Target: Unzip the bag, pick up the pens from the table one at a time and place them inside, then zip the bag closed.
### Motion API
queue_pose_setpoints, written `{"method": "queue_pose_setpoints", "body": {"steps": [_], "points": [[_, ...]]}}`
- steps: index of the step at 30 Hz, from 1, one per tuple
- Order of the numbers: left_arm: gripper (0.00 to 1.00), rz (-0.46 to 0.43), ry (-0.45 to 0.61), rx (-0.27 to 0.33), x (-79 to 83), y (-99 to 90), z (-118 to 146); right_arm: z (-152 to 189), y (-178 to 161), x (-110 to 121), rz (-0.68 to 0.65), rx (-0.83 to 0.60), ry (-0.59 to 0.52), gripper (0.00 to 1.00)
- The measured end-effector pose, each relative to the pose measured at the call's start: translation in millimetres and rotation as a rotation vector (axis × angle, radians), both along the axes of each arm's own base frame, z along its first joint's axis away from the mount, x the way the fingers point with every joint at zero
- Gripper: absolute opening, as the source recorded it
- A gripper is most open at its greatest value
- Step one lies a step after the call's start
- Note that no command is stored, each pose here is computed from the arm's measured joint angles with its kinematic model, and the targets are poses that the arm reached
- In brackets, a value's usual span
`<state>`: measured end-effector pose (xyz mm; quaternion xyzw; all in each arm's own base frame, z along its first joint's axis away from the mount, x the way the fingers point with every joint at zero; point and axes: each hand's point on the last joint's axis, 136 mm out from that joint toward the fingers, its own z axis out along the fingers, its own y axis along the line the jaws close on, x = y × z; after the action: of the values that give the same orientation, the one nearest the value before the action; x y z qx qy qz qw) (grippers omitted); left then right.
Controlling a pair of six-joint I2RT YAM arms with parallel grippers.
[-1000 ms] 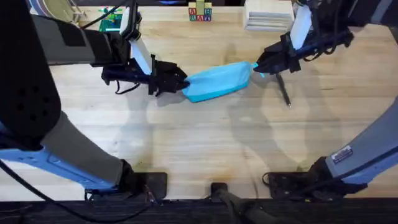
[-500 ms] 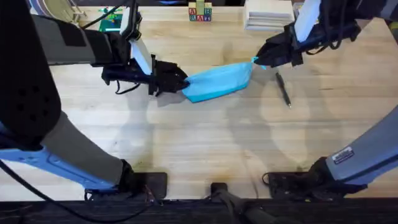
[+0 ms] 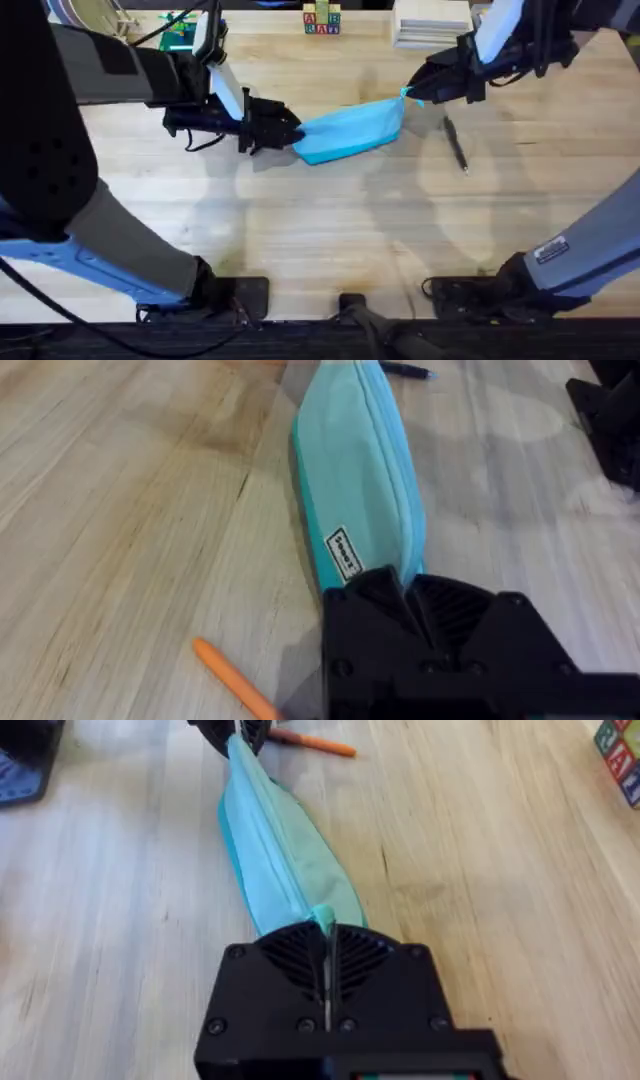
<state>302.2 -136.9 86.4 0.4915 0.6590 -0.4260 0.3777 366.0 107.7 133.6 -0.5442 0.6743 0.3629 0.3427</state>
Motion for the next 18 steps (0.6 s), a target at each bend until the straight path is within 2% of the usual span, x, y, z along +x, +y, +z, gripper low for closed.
{"method": "queue_pose_setpoints", "body": {"steps": [18], "points": [[0.042, 0.000, 0.000, 0.000, 0.0, 0.0, 0.1, 6.2, 40.6, -10.5, 0.102, 0.036, -0.017, 0.028]]}}
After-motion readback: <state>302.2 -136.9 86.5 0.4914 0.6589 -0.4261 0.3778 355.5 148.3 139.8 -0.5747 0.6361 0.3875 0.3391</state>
